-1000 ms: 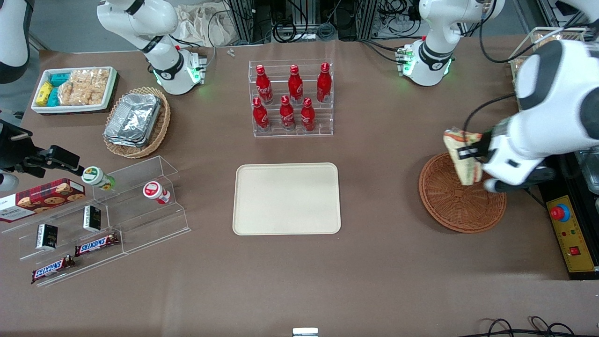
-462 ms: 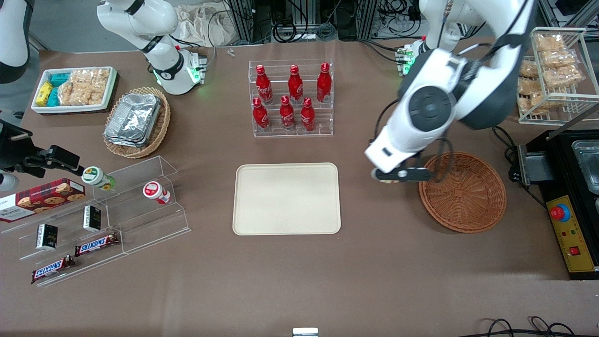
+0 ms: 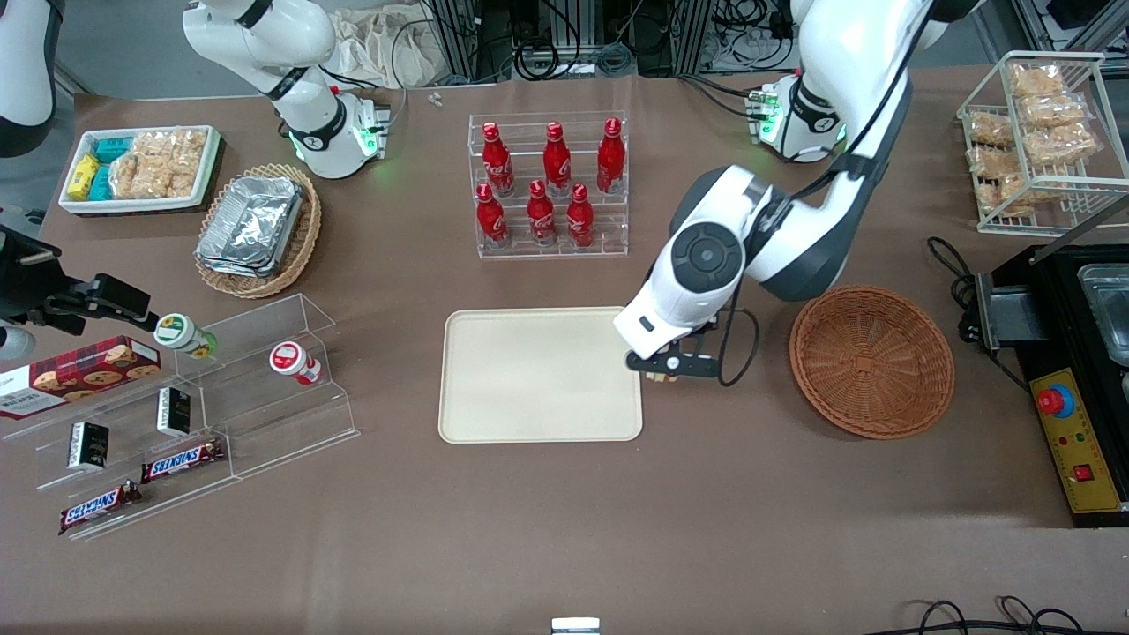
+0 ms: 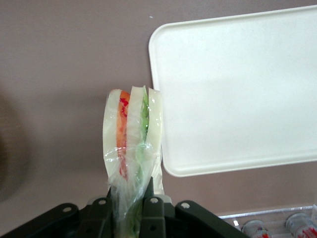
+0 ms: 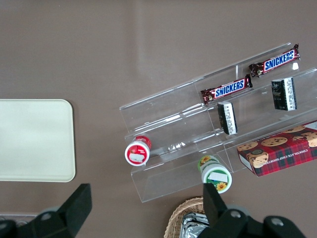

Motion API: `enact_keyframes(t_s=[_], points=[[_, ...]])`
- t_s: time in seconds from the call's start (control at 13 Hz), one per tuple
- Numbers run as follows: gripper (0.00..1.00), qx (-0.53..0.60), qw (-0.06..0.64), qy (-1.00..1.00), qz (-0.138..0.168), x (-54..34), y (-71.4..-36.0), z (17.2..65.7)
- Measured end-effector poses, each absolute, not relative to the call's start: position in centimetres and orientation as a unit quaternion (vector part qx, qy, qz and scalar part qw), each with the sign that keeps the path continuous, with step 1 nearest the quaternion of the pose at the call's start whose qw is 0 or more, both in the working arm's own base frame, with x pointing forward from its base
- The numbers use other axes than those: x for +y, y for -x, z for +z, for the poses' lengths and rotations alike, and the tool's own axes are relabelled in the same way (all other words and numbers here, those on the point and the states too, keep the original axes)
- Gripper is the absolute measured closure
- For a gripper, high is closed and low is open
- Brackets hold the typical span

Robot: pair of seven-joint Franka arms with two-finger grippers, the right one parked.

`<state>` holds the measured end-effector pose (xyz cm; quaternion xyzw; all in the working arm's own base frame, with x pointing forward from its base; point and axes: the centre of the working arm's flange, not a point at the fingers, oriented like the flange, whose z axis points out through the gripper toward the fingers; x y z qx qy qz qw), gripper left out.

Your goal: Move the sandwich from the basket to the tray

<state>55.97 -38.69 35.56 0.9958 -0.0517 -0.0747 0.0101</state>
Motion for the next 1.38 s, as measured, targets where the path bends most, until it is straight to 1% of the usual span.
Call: enact_keyframes(t_s=[0.08,0.31,0.38,0.69,0.77,0.85,1.0,1.15,1.31,1.38], points=[[0.79,-0.045,0.013,-0.996,-0.074,-39.6,-55.9,33.8],[0.79,-0.024,0.034,-0.998,-0.056,-41.4,-56.3,29.5],[0.79,-0.021,0.037,-0.998,-0.055,-41.5,-56.5,28.3],[0.79,-0.017,0.047,-0.998,-0.05,-41.8,-56.9,24.9],[0.76,-0.016,0.048,-0.997,-0.051,-41.9,-56.9,24.4],[0.76,-0.016,0.048,-0.997,-0.051,-41.9,-56.9,24.2],[0.6,-0.017,0.049,-0.997,-0.05,-42.0,-56.9,24.4],[0.38,-0.017,0.049,-0.997,-0.05,-42.0,-57.0,24.7],[0.16,-0.019,0.035,-0.997,-0.065,-41.7,-56.8,26.4],[0.05,-0.019,0.026,-0.997,-0.073,-41.2,-56.8,28.2]])
